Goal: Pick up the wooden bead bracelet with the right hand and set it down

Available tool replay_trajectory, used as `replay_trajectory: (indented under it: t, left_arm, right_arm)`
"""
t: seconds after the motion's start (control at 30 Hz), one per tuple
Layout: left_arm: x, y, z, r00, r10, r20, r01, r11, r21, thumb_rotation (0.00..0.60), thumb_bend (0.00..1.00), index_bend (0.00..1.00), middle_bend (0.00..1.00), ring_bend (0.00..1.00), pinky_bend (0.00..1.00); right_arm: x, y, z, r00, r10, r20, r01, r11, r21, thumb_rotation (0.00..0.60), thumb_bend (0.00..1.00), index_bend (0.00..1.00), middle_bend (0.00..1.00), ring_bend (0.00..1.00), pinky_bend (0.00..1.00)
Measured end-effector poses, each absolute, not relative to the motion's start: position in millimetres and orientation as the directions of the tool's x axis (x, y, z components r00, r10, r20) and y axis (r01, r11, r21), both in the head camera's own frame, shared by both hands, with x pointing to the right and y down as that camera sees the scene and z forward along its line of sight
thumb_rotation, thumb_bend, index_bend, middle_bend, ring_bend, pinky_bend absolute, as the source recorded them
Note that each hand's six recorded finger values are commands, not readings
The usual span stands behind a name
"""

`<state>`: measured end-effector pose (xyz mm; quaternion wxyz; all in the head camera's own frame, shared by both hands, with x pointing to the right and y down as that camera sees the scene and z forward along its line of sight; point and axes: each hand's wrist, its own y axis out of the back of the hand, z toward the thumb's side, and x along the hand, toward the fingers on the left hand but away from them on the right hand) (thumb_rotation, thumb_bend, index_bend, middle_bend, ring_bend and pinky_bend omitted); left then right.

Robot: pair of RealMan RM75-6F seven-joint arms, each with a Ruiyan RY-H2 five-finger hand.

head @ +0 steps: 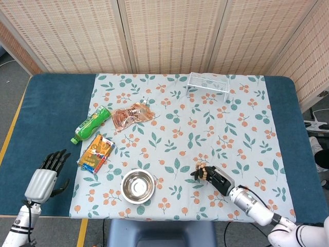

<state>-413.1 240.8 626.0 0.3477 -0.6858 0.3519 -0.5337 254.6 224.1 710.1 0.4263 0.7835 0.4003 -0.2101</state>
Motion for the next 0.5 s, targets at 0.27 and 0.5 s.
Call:
replay_trajectory:
  t: [0.27, 0.5]
  left_arm:
    - [-412.5, 240.9, 625.6, 0.184, -0.855, 0.485, -0.111, -0.509, -0.854, 0.600, 0.43, 0.00, 0.00, 0.00, 0.10]
    - [-412.4, 240.7, 625.2, 0.186, -0.855, 0.484, -0.114, -0.508, -0.854, 0.600, 0.44, 0.00, 0.00, 0.00, 0.10]
  right_arm:
    - [252.1, 223.8, 707.9, 0.605, 0.445, -0.660, 0.796, -0.316, 0.517, 0.427, 1.00, 0.55, 0.52, 0.27, 0.14]
    - [251.4, 223.4, 706.3, 0.612, 0.450, -0.650, 0.791, -0.328, 0.517, 0.511, 1.00, 0.49, 0.52, 0.24, 0.14]
